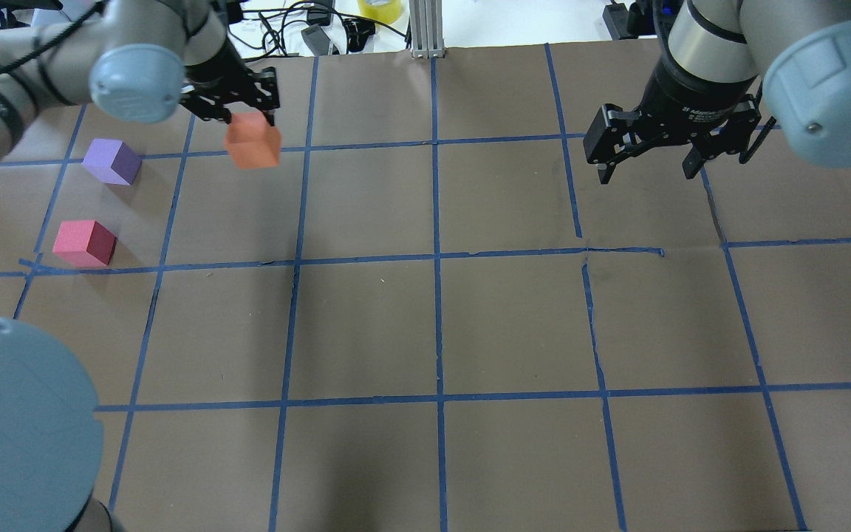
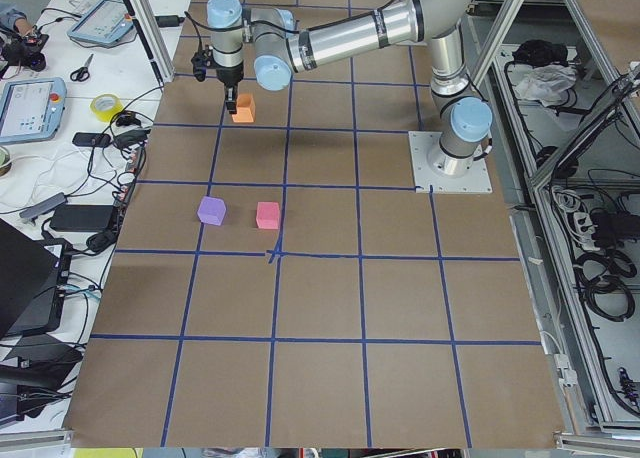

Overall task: Arrange blocks in a line
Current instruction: 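Carry the orange cube with the left gripper toward the purple cube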

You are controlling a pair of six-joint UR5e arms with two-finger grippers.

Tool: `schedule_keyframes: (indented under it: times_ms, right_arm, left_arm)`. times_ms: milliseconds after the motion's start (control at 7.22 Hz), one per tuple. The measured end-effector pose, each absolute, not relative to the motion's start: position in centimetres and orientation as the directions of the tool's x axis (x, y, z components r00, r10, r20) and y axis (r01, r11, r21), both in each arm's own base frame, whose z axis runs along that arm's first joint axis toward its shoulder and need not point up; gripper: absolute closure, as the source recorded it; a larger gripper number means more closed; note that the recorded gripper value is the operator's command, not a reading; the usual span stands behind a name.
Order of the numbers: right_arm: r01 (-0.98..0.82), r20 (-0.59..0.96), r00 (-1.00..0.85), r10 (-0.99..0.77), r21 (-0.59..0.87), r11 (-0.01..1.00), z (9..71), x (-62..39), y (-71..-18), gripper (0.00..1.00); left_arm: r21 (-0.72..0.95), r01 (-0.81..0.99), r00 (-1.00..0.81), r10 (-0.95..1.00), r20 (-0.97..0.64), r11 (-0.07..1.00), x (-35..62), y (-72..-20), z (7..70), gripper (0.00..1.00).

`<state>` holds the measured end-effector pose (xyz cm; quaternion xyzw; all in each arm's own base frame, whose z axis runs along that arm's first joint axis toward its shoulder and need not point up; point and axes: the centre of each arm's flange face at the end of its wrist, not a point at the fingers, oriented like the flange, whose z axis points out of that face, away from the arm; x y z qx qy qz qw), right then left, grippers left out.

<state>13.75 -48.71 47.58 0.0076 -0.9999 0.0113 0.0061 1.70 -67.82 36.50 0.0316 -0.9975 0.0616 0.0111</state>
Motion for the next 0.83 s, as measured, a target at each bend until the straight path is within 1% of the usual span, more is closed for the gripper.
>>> schedule_keyframes:
  times_ms: [277, 554, 831]
  right_arm:
    - [-0.015, 0.013, -1.0, -0.015, -0.021, 1.0, 47.6, 13.7, -48.7, 0.0]
    - [-0.015, 0.015, -1.0, -0.015, -0.021, 1.0, 47.6, 13.7, -48.7, 0.0]
    - [-0.015, 0.014, -1.0, -0.015, -0.022, 1.0, 47.6, 13.7, -48.7, 0.0]
  left_arm:
    - [-0.116, 0.07, -0.998, 0.07, -0.008, 0.991, 12.7, -66.9, 35.9, 1.0]
    - [-0.11, 0.148, -0.989, 0.146, -0.023, 0.983, 21.9, -66.2, 33.3, 1.0]
    - [-0.137, 0.19, -0.982, 0.185, -0.046, 0.972, 26.1, -67.6, 30.6, 1.0]
